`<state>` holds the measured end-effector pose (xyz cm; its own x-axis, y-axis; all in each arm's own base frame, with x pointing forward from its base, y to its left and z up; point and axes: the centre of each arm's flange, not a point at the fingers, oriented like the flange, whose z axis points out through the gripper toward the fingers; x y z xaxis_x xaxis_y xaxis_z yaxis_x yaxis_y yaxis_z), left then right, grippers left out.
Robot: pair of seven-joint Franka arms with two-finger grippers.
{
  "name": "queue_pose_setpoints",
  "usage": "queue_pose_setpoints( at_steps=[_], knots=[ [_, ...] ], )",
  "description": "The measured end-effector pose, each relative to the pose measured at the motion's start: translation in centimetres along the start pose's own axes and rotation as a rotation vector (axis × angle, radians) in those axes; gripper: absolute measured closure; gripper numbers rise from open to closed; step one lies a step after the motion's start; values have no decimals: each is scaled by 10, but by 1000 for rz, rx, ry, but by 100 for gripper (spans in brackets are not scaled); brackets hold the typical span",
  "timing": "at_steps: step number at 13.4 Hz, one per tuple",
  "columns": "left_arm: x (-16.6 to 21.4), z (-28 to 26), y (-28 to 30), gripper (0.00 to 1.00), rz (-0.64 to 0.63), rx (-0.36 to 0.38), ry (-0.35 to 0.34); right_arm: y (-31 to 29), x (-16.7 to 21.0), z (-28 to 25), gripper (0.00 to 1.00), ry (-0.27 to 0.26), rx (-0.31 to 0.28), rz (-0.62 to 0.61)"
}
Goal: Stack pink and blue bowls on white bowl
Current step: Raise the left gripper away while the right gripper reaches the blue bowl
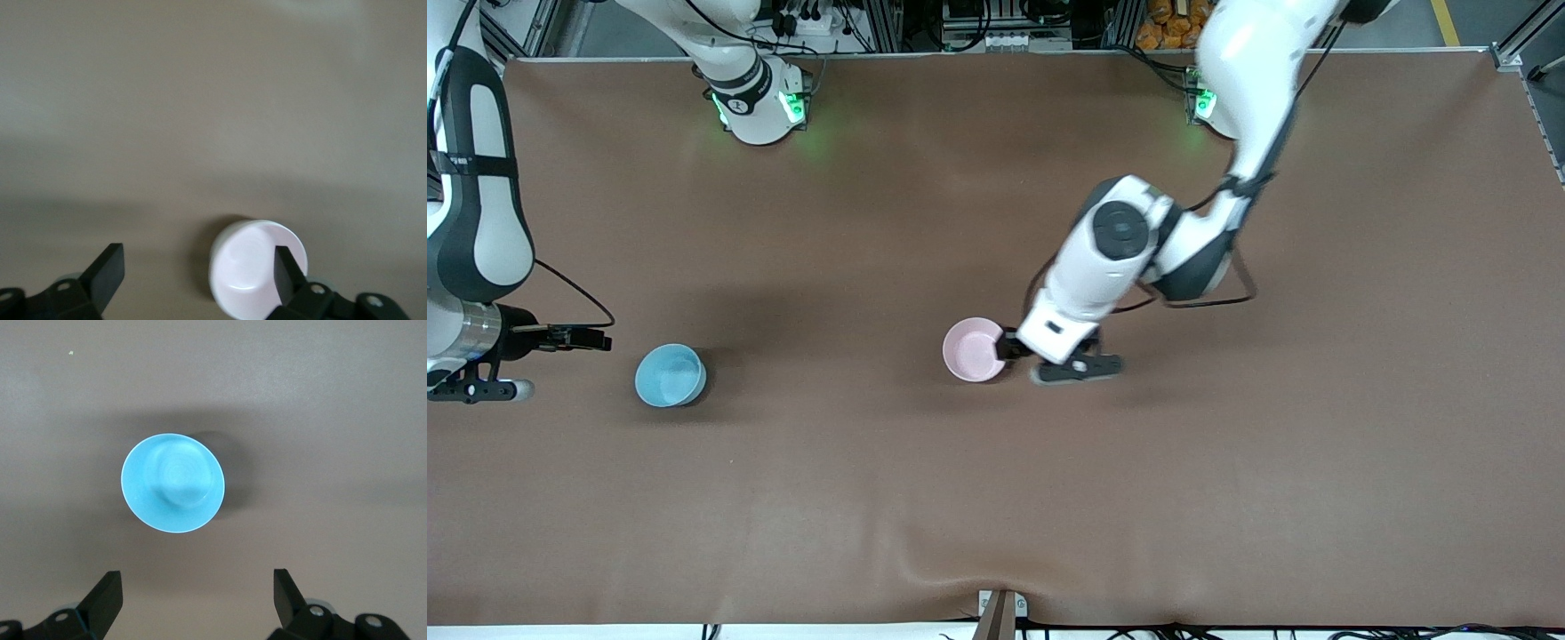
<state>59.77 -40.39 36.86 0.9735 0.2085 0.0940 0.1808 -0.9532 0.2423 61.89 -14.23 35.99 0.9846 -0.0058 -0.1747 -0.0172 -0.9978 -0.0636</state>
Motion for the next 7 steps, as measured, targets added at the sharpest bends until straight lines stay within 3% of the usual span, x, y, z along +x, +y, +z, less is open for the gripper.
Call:
queue_pose_setpoints(
  at_steps=[3,7],
  knots=[
    [41,-71,-55,0,37,91,10,2,-2,5,0,-11,2,4],
    [71,-145,-121,0,115,153,-16,2,-2,6,0,-12,3,4]
  ],
)
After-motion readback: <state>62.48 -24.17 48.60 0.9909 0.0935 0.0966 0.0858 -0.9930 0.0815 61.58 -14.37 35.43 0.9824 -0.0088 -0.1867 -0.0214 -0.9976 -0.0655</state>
